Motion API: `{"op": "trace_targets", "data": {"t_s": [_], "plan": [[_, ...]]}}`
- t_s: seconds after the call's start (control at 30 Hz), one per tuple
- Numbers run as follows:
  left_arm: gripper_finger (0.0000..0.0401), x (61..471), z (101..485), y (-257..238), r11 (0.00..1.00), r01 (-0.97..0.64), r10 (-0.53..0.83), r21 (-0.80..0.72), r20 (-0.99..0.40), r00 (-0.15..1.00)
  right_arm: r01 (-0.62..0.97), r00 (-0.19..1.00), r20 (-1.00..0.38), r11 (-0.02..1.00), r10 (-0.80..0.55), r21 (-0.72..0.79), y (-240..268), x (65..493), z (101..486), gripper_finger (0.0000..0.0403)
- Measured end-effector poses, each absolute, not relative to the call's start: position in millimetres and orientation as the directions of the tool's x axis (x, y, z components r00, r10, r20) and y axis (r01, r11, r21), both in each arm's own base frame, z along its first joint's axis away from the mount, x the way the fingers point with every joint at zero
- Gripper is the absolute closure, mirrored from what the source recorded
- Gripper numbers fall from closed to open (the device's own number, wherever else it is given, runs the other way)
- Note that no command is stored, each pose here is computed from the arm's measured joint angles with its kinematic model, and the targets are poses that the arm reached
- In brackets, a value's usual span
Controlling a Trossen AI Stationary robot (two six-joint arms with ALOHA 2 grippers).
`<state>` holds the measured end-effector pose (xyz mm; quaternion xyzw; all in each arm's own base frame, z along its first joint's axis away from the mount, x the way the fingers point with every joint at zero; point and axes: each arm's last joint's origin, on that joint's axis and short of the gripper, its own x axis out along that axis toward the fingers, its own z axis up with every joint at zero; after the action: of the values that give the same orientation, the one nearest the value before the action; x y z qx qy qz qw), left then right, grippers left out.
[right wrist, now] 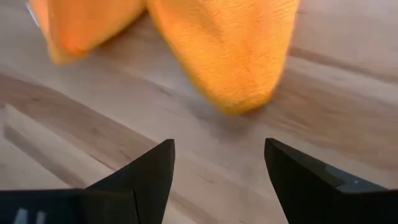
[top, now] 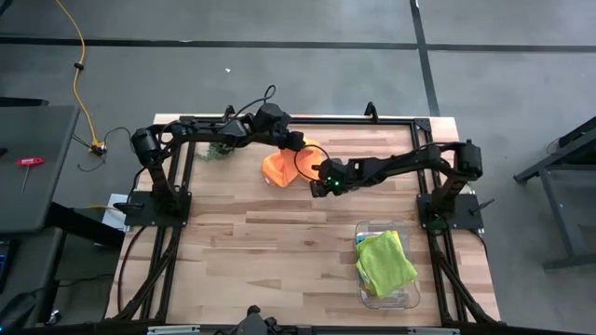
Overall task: Fold microfiber towels
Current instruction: Fold the orange microfiber cloth
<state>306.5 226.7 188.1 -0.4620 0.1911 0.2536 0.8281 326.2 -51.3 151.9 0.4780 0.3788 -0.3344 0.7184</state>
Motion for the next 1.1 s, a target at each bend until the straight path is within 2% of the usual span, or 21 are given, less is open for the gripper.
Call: {"op": "trace_targets", "data": {"t_s": [0.23, 0.37, 0.6, 0.8, 0.97, 1.1], "plan": [[0.0401, 307.3, 189.3, 227.2, 0.445, -0.587, 0.247, -0.676, -0.537, 0.806, 0.821, 0.558, -0.820, 0.230, -0.128, 0.523, -55.5, 343.8, 131.1, 0.0162], [0.0401, 307.4, 189.5, 227.4, 0.445, -0.586, 0.249, -0.677, -0.535, 0.807, 0.827, 0.558, -0.812, 0.188, -0.169, 0.530, -56.5, 346.2, 127.7, 0.0162], [0.0401, 307.4, 189.4, 227.1, 0.445, -0.586, 0.247, -0.677, -0.536, 0.807, 0.838, 0.545, -0.799, 0.194, -0.253, 0.510, -60.0, 345.9, 128.7, 0.0162], [0.0401, 307.4, 189.3, 227.1, 0.445, -0.586, 0.246, -0.677, -0.537, 0.807, 0.856, 0.513, -0.821, 0.222, -0.252, 0.467, -59.5, 342.3, 127.7, 0.0162], [0.0401, 307.4, 189.3, 227.1, 0.445, -0.586, 0.246, -0.677, -0.537, 0.807, 0.883, 0.469, -0.826, 0.202, -0.313, 0.425, -60.5, 337.1, 131.3, 0.0162], [0.0401, 307.4, 189.2, 227.1, 0.446, -0.586, 0.246, -0.677, -0.537, 0.807, 0.878, 0.478, -0.819, 0.197, -0.319, 0.436, -63.4, 336.9, 133.8, 0.0162]]}}
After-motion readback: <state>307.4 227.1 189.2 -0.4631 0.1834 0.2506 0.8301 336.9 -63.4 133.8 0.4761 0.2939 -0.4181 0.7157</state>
